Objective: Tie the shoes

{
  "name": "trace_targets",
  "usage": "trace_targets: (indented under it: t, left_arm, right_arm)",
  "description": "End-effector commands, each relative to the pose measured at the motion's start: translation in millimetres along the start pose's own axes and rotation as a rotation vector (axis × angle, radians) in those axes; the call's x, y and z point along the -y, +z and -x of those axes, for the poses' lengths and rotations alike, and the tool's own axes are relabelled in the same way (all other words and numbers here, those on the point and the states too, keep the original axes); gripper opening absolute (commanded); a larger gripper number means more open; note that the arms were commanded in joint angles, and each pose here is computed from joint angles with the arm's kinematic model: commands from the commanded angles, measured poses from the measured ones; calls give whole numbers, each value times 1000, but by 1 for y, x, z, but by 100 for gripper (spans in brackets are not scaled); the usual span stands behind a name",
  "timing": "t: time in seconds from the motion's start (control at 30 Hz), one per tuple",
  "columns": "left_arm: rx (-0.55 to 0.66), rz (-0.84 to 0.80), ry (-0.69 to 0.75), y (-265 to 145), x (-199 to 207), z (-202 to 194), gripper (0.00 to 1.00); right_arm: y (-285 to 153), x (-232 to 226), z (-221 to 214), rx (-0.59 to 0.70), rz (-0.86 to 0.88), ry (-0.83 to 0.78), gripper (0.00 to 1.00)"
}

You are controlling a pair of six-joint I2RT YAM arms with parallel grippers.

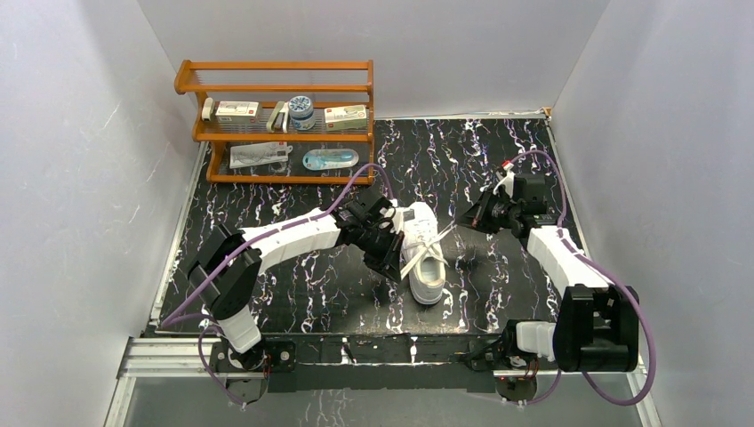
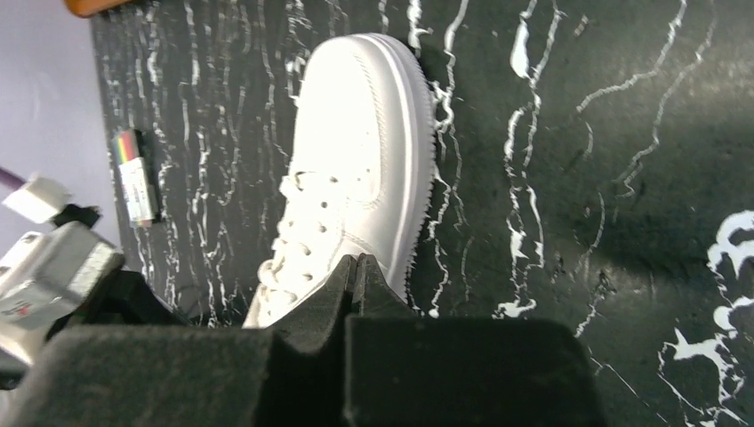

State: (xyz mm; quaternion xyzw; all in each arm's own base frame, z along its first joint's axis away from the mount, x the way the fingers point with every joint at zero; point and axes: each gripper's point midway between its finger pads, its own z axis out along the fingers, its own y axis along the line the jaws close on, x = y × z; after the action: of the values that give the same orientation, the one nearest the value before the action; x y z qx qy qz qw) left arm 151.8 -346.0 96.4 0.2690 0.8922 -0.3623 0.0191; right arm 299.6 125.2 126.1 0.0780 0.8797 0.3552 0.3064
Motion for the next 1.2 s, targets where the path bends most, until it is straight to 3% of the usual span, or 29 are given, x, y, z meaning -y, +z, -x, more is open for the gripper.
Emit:
trace_targets:
  t: [0.0, 0.27, 0.57, 0.73, 0.83, 0.87, 0.97, 1.0, 1.03, 1.07, 1.1, 1.17]
  left_arm:
    - [-36, 76, -50, -14, -6, -16, 0]
    - [-52, 186, -81, -13, -33, -27, 0]
    - [-79, 195, -80, 0, -49, -37, 0]
    - [-73, 183, -63, 1, -46, -31, 0]
    - [-28, 180, -32, -10, -34, -14, 23]
    - [-5, 183, -22, -14, -31, -9, 29]
    - [70, 197, 3, -31, -20, 6, 40]
    - [94, 198, 13, -38, -16, 9, 55]
    - [124, 212, 19, -45, -14, 13, 61]
    - [155, 219, 28, -53, -11, 15, 63]
    - [193, 229, 39, -63, -7, 19, 64]
    - [282, 245, 70, -87, 3, 30, 65]
  right_arm:
    - [0, 15, 39, 107, -108, -63, 0]
    - [8, 44, 56, 139, -257, -62, 0]
    - [21, 66, 44, 118, -297, -53, 0]
    - [26, 52, 42, 88, -244, -108, 0]
    - [20, 38, 46, 51, -233, -129, 0]
    - [16, 36, 42, -1, -241, -121, 6]
    - [3, 15, 46, -63, -257, -164, 36]
    - [-3, 3, 50, -58, -254, -196, 48]
    - [-9, -9, 53, -53, -250, -232, 62]
    - [-16, -25, 61, -36, -235, -268, 86]
    - [-23, -39, 65, -31, -217, -290, 96]
    - [-40, -67, 74, -7, -161, -308, 98]
